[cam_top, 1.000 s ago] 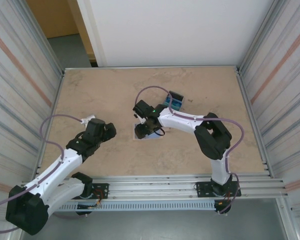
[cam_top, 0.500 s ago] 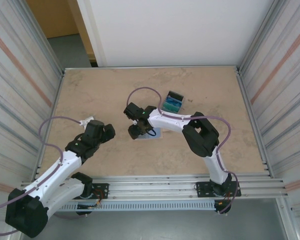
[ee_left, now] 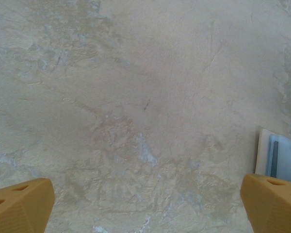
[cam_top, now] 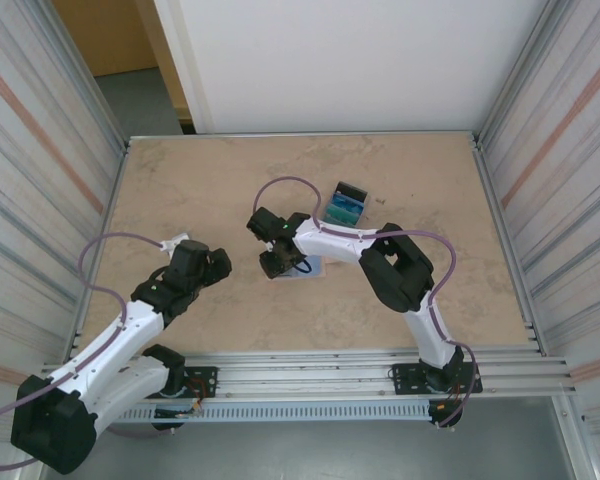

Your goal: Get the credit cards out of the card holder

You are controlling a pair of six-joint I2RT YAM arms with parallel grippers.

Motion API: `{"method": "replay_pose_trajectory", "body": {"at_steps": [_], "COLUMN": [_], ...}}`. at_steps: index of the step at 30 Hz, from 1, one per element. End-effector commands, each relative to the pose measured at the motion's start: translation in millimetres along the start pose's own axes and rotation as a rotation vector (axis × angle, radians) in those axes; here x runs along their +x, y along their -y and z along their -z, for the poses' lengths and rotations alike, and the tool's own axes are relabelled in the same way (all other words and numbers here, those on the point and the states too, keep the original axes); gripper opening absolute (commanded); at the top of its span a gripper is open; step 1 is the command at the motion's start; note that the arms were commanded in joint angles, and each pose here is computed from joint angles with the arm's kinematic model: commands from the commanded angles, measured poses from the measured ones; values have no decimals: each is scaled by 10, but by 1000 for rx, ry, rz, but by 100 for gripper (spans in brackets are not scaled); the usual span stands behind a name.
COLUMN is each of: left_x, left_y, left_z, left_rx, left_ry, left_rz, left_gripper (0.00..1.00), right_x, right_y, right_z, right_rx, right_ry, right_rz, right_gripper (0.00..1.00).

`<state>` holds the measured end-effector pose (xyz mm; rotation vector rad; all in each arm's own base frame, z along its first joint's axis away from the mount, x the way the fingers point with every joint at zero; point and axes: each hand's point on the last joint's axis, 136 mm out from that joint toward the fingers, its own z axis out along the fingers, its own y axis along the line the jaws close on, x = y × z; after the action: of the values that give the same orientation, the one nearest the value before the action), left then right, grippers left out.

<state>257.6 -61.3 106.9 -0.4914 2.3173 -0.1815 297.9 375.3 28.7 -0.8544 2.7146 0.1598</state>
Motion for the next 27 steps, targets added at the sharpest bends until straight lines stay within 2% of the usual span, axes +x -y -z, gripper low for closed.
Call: {"method": "replay_pose_trajectory", "body": {"at_steps": [1, 5, 9, 27], "left_x": [-16, -37, -72, -151], "left_y": [1, 26, 51, 128], "left_z": [-18, -6, 13, 52], "left_rx": [5, 13, 20, 41], "left_ry": [8, 10, 16, 25], "left_rz": [17, 8, 2, -19], "left_gripper": [99, 99, 99, 99], "right_x": [86, 38, -3, 82], "right_y": [121, 157, 193, 643], "right_z": [-26, 61, 151, 409], "right_rx": [34, 52, 68, 157], "right_ry": [-29, -2, 27, 78], "right_rz": [-25, -27, -35, -144], "right_gripper": [43, 36, 34, 37]}}
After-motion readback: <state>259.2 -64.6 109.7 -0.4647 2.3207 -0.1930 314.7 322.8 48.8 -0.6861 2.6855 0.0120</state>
